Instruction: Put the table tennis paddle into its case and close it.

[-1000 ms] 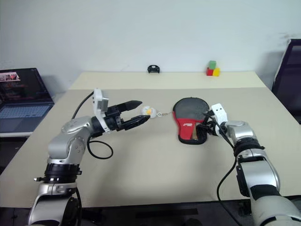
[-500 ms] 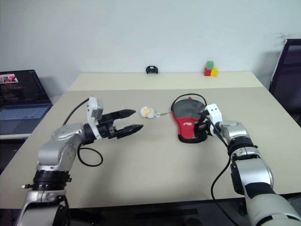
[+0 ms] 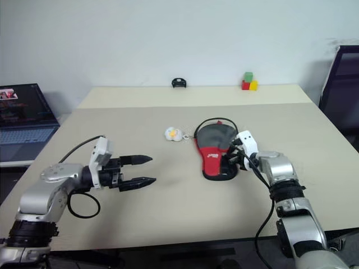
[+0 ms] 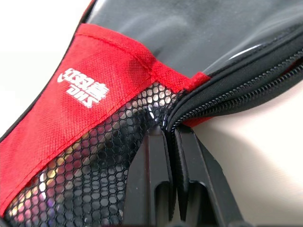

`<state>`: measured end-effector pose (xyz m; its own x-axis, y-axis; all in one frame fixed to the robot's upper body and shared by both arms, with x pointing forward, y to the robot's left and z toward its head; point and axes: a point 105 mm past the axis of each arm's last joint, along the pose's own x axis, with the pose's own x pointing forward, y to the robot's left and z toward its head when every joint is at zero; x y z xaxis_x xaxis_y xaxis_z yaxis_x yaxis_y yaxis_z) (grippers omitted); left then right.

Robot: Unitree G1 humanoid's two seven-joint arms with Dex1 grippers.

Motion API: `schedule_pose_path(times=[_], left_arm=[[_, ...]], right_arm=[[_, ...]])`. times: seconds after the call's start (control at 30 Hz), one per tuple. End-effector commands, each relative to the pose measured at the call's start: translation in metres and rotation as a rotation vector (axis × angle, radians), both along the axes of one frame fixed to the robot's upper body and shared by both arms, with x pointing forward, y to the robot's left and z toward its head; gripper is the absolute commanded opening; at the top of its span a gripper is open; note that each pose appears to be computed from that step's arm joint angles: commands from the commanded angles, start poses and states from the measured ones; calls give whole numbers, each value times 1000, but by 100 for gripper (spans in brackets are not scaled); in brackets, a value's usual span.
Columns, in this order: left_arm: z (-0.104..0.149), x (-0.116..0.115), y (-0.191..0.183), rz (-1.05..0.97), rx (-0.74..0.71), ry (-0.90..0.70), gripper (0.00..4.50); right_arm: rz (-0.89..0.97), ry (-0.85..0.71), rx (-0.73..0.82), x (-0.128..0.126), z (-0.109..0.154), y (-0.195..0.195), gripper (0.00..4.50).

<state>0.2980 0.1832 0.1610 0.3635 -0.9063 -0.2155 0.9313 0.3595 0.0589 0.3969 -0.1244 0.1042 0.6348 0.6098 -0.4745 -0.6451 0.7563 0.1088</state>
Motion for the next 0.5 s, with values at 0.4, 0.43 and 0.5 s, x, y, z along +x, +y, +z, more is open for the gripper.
schedule_pose_path(times=[0.4, 0.43, 0.5], left_arm=[[-1, -29, -13, -107, 15, 22, 450], [-2, -30, -14, -109, 13, 26, 450], [-3, -33, -15, -116, 11, 35, 450]], right_arm=[[58, 100, 134, -70, 2, 45, 1], [47, 107, 139, -74, 2, 46, 1], [21, 121, 148, -82, 1, 46, 1]])
